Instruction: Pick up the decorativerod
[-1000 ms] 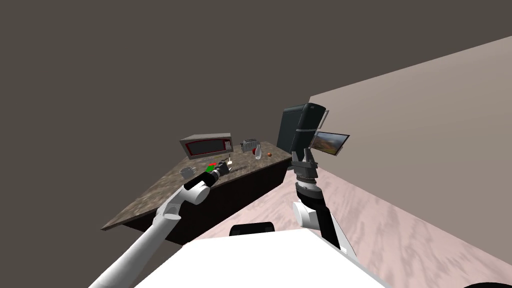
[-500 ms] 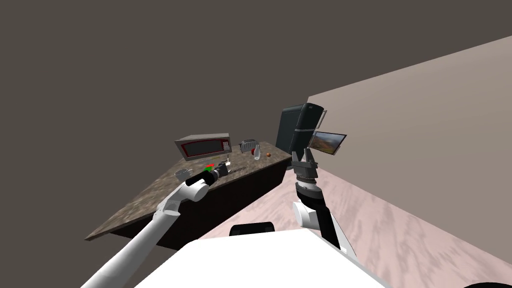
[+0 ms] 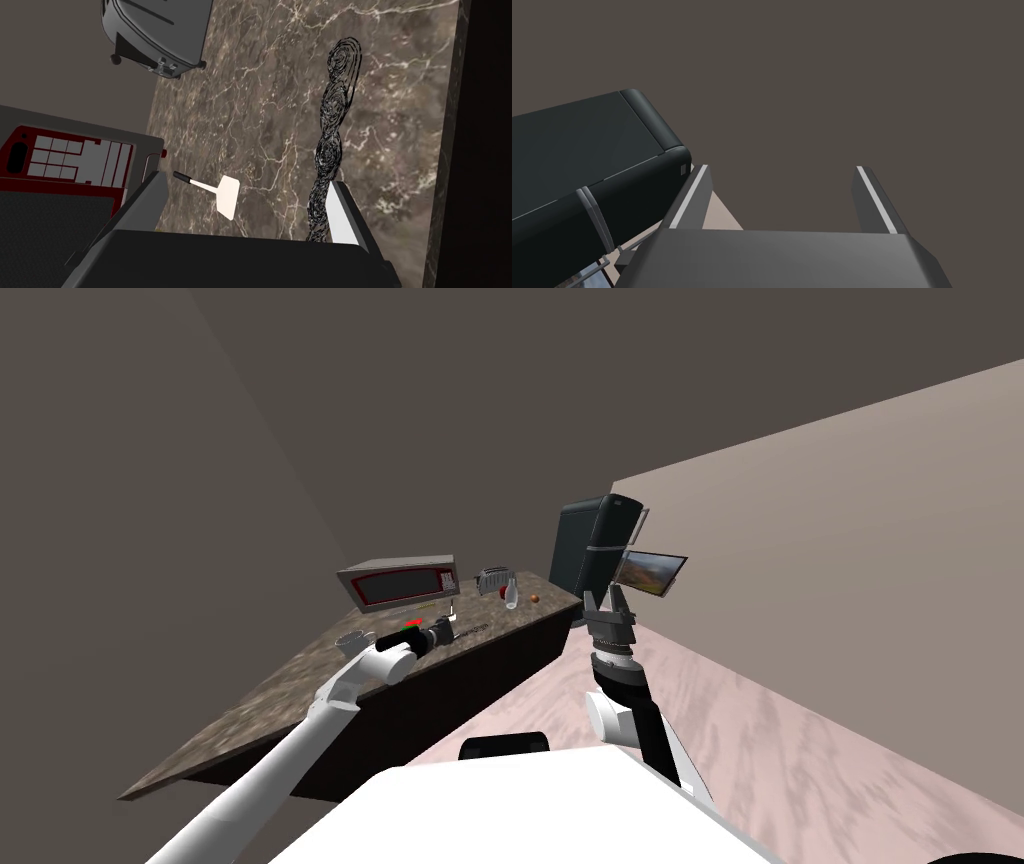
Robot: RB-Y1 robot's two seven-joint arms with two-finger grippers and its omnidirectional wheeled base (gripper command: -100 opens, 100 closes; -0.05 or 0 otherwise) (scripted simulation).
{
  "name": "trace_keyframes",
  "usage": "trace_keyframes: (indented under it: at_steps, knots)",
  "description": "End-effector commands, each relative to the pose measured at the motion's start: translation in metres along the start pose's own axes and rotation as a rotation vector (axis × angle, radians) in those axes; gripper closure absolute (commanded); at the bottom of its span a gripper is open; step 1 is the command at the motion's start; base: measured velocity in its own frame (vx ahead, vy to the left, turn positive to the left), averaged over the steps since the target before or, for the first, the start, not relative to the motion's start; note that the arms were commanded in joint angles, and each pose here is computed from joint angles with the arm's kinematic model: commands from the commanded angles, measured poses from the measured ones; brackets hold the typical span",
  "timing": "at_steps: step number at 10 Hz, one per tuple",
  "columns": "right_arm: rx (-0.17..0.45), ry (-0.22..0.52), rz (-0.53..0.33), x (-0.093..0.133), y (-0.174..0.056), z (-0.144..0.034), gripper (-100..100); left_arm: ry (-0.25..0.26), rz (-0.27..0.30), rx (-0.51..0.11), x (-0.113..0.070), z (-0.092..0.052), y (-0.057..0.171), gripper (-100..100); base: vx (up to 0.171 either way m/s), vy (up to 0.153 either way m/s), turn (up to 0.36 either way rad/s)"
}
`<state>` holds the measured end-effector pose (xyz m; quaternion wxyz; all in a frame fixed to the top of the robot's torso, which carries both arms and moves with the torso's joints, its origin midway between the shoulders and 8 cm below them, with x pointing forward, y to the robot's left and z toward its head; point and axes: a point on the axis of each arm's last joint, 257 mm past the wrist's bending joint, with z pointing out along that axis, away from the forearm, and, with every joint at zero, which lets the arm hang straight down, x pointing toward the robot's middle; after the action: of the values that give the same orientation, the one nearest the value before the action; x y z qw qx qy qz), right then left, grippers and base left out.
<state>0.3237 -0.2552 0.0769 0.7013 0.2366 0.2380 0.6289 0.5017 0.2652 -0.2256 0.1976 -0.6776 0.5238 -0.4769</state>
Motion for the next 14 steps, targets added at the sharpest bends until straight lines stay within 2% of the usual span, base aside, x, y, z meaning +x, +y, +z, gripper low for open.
trace_keyframes:
  at_steps: [1,2,4,5,6,7,10,12,13,14]
  knots:
    - [0.000,0.000,0.000,0.000,0.000,0.000,0,-0.030,-0.015,-0.049,-0.011,0.001,0.009,-100,0.040,-0.015,-0.030]
    - [0.000,0.000,0.000,0.000,0.000,0.000,0,-0.051,-0.043,-0.079,-0.020,0.002,0.011,-100,0.054,-0.025,-0.051]
    - [0.000,0.000,0.000,0.000,0.000,0.000,0,-0.075,-0.043,-0.117,-0.026,0.001,0.021,-100,0.032,-0.015,-0.008]
    - [0.000,0.000,0.000,0.000,0.000,0.000,0,-0.101,-0.070,-0.152,-0.036,0.000,0.024,-100,0.038,-0.012,-0.043]
    - [0.000,0.000,0.000,0.000,0.000,0.000,0,-0.116,-0.070,-0.175,-0.040,-0.001,0.030,-100,0.039,-0.014,-0.029]
    - [0.000,0.000,0.000,0.000,0.000,0.000,0,-0.119,-0.070,-0.179,-0.040,-0.001,0.031,-100,0.017,-0.008,0.002]
    - [0.000,0.000,0.000,0.000,0.000,0.000,0,-0.187,-0.124,-0.260,-0.064,-0.006,0.040,-100,0.047,-0.020,-0.033]
    - [0.000,0.000,0.000,0.000,0.000,0.000,0,-0.211,-0.124,-0.296,-0.069,-0.010,0.049,-100,0.035,-0.010,-0.007]
    - [0.000,0.000,0.000,0.000,0.000,0.000,0,-0.240,-0.150,-0.325,-0.079,-0.013,0.051,-100,0.035,-0.012,-0.033]
    - [0.000,0.000,0.000,0.000,0.000,0.000,0,-0.252,-0.150,-0.342,-0.081,-0.016,0.055,-100,0.041,-0.016,-0.017]
